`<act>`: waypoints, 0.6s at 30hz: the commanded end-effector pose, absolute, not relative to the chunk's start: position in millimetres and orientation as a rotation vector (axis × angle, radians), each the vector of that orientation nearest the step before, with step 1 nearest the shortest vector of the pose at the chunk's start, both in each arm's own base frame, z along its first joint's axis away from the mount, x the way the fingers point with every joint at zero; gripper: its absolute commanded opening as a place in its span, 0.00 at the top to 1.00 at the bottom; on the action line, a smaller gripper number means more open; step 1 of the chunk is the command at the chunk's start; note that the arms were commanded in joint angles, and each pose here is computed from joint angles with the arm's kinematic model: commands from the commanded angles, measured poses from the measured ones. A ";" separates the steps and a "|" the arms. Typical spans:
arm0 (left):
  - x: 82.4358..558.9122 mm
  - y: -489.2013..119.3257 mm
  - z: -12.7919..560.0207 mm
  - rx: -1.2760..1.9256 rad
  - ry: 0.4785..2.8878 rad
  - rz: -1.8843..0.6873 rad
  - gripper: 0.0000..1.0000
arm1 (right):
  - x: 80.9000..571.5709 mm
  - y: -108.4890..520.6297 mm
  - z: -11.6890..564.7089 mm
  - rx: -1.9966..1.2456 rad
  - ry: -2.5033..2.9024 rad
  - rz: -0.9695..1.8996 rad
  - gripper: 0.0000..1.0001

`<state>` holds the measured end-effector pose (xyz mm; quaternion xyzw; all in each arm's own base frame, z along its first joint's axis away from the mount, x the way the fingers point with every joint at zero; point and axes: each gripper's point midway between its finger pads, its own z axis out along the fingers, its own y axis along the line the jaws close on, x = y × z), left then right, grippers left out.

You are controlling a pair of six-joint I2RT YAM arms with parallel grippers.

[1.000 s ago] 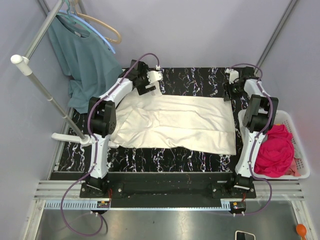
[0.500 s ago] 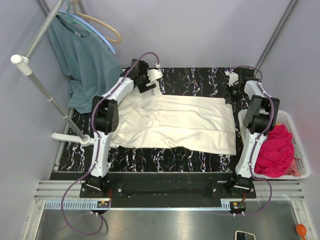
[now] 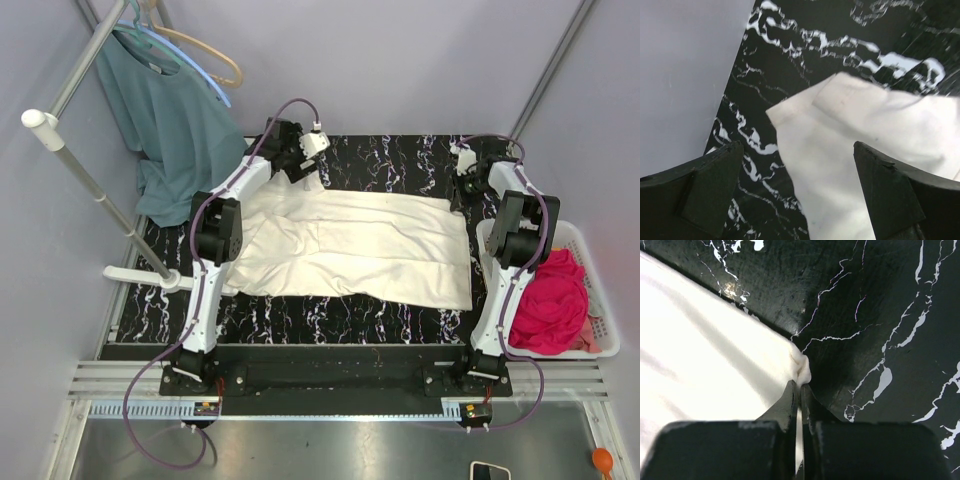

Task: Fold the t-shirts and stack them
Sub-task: Fold the tshirt

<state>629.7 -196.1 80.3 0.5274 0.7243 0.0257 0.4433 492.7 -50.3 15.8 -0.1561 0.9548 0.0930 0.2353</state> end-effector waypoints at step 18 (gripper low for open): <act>649.1 -238.1 115.2 1.198 1.625 -0.161 0.02 | 449.2 -39.5 10.6 -0.456 2.729 0.289 1.00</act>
